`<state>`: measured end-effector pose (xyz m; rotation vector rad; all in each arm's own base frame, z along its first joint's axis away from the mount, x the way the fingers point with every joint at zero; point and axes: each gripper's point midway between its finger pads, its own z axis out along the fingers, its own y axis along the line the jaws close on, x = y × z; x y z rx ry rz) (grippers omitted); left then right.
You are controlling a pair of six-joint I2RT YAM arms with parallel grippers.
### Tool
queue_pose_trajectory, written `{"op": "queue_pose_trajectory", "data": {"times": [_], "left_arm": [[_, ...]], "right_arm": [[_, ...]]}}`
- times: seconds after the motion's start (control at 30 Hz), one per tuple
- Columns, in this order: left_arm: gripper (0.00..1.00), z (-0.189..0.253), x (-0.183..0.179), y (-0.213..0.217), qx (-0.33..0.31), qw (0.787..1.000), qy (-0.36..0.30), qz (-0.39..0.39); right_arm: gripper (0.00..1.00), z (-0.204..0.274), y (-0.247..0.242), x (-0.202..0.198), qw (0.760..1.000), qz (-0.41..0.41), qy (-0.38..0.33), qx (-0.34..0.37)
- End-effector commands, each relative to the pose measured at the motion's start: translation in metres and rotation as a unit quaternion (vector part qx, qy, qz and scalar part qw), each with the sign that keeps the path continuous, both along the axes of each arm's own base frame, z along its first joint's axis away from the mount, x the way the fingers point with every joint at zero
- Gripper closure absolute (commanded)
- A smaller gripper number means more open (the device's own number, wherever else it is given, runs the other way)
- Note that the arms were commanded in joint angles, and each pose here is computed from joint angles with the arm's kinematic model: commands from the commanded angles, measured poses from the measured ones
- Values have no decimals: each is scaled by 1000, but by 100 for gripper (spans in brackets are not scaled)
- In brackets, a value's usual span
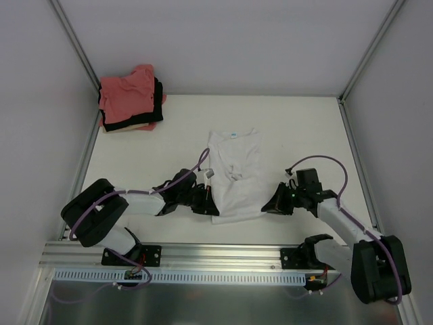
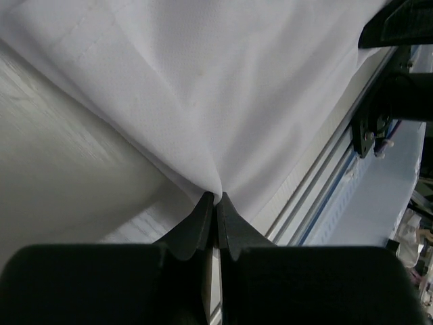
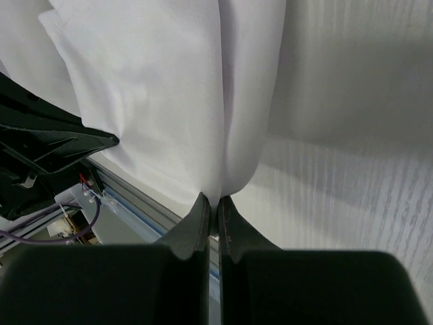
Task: Fold and stack the t-shirts
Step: Grab one side of the 2/3 rectangular tshirt with both arms, then fold the long partially folded tshirt into a neat square
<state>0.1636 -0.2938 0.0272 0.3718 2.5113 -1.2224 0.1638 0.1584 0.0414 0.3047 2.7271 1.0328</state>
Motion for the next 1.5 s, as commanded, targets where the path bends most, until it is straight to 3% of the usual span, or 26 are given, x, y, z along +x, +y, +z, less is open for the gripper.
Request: {"op": "queue_pose_trajectory", "data": {"times": [0.0,0.23,0.57,0.87,1.13,1.33,1.37,1.4,1.47], "left_arm": [[100,4,-17,5,7,1000,-1,1],[100,17,-41,9,16,1000,-15,4],[100,66,-8,10,42,994,-89,38],[100,102,40,19,46,990,-108,84],[100,127,102,25,45,987,-111,108],[100,129,163,25,36,990,-80,114],[100,112,174,29,48,990,-52,119],[100,125,190,24,34,991,-60,118],[100,99,204,21,42,993,-10,113]], "right_arm": [[100,6,-2,-19,1000,-2,2,0],[99,21,-6,-41,1000,-10,-19,14],[99,63,1,-13,998,-5,-51,21],[99,105,16,48,996,5,-85,23],[99,112,34,123,997,10,-69,26],[99,126,40,196,996,-1,-74,43],[99,111,38,207,998,-5,-52,39],[100,123,41,224,997,-6,-68,45],[99,99,40,245,998,-11,-37,46]]}}
